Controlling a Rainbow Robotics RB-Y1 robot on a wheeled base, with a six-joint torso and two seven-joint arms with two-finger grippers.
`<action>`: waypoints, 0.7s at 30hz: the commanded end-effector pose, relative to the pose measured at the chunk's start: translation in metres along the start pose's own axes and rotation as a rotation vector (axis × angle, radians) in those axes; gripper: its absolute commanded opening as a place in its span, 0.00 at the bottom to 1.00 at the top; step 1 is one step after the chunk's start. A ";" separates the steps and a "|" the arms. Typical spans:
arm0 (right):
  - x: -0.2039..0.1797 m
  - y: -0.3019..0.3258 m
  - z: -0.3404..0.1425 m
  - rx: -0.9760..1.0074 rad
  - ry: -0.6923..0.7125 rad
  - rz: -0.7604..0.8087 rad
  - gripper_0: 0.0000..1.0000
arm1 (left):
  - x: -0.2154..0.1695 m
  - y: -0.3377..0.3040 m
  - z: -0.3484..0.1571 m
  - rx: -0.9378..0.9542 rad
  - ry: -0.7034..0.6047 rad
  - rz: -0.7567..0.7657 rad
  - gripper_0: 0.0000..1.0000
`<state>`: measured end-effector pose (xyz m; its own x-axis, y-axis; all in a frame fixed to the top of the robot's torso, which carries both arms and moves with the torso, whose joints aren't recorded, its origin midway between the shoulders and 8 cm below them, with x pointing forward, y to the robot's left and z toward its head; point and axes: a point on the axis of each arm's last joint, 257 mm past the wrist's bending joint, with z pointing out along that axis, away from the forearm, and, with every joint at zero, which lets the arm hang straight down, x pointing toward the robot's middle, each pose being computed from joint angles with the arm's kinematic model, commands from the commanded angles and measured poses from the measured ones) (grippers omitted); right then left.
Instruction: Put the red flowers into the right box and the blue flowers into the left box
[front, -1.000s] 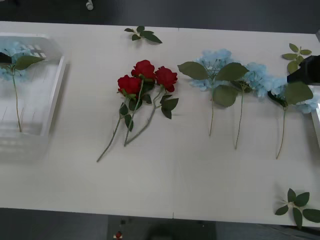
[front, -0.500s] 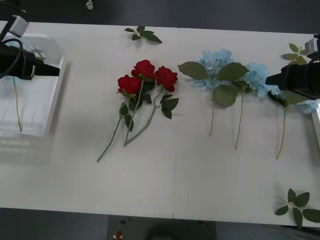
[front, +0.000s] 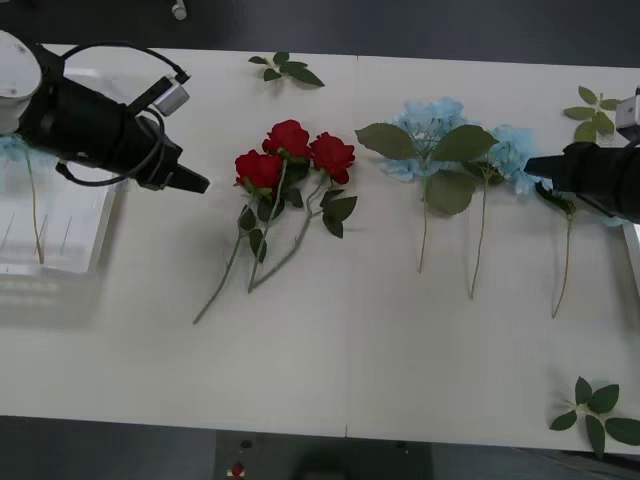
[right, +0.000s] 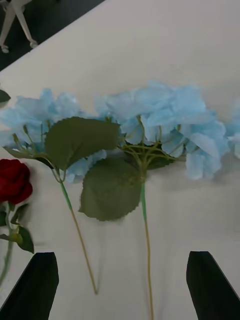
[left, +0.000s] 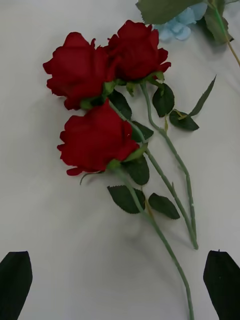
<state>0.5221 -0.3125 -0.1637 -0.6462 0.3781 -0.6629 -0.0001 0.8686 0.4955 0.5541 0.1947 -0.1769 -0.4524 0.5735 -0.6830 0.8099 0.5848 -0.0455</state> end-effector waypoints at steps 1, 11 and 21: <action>-0.015 -0.022 -0.012 0.045 -0.032 -0.001 0.75 | -0.041 -0.012 0.016 -0.016 -0.035 -0.089 1.00; -0.004 -0.084 -0.018 0.181 -0.016 -0.153 0.75 | -0.032 -0.035 0.061 -0.052 0.064 -0.349 1.00; 0.007 -0.143 -0.024 0.310 0.015 -0.237 0.75 | -0.003 -0.033 0.083 -0.177 0.171 -0.402 1.00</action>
<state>0.4964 -0.4157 -0.2348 -0.6803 0.1945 -0.7066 0.0741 0.9775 0.1976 0.5436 0.1426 -0.2612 -0.8021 0.3823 -0.4589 0.4983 0.8518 -0.1615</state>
